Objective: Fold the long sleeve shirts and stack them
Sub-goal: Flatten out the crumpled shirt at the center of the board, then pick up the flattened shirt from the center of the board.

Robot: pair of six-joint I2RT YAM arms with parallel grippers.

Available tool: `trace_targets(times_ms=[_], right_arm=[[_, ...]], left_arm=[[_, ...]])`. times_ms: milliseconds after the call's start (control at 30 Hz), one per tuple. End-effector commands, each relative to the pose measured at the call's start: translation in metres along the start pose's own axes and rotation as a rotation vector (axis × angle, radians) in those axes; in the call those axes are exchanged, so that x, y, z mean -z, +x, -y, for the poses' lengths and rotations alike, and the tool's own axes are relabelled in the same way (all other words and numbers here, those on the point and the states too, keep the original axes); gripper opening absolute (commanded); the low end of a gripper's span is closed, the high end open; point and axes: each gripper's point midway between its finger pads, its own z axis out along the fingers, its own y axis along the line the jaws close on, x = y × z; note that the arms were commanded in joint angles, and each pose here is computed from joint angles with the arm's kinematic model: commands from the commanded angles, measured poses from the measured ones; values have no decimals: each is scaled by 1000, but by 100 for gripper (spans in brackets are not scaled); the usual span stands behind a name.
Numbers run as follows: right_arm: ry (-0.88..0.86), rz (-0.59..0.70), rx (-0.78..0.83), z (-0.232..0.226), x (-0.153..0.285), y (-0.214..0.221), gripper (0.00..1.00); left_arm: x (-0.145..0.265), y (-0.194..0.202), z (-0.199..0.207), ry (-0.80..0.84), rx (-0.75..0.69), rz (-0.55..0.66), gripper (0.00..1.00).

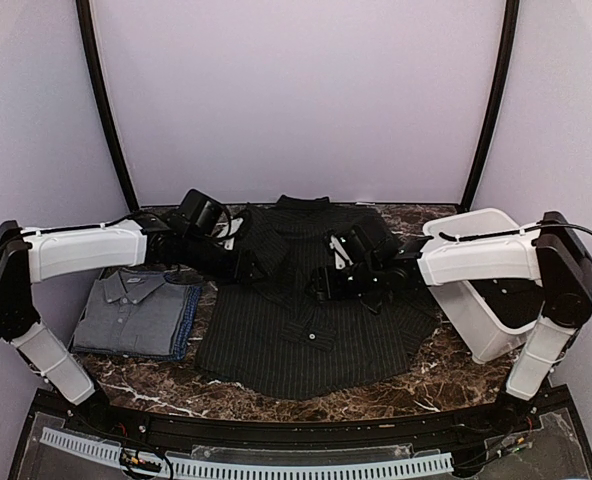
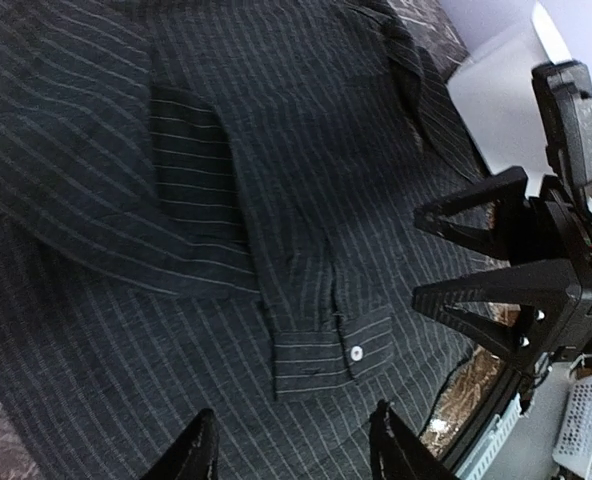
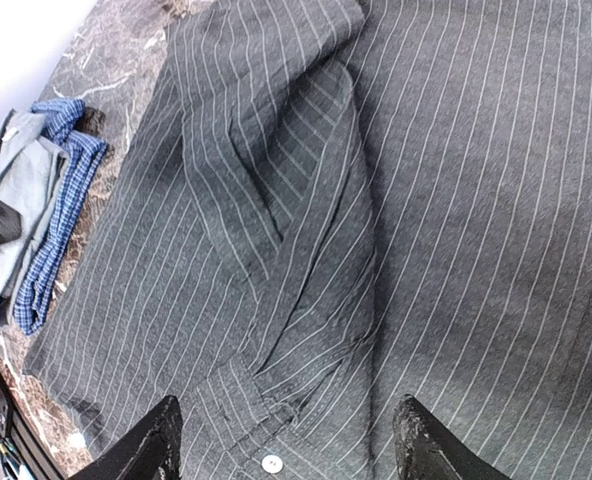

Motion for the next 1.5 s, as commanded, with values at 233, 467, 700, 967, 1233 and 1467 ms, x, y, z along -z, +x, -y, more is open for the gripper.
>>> trace_targets(times_ms=[233, 467, 700, 967, 1233, 1467], right_arm=[[132, -63, 133, -20, 0, 51, 64], [243, -93, 295, -47, -25, 65, 58], [320, -114, 375, -54, -51, 71, 57], [347, -141, 378, -45, -65, 83, 56], [304, -153, 304, -36, -67, 91, 41], [259, -133, 261, -40, -60, 81, 20]], left_arm=[[43, 64, -66, -311, 175, -6, 44], [53, 96, -90, -397, 272, -23, 39], [64, 124, -98, -413, 311, -41, 39], [66, 144, -97, -380, 337, -78, 38], [65, 162, -101, -381, 354, -121, 37], [57, 173, -98, -333, 390, -147, 37]])
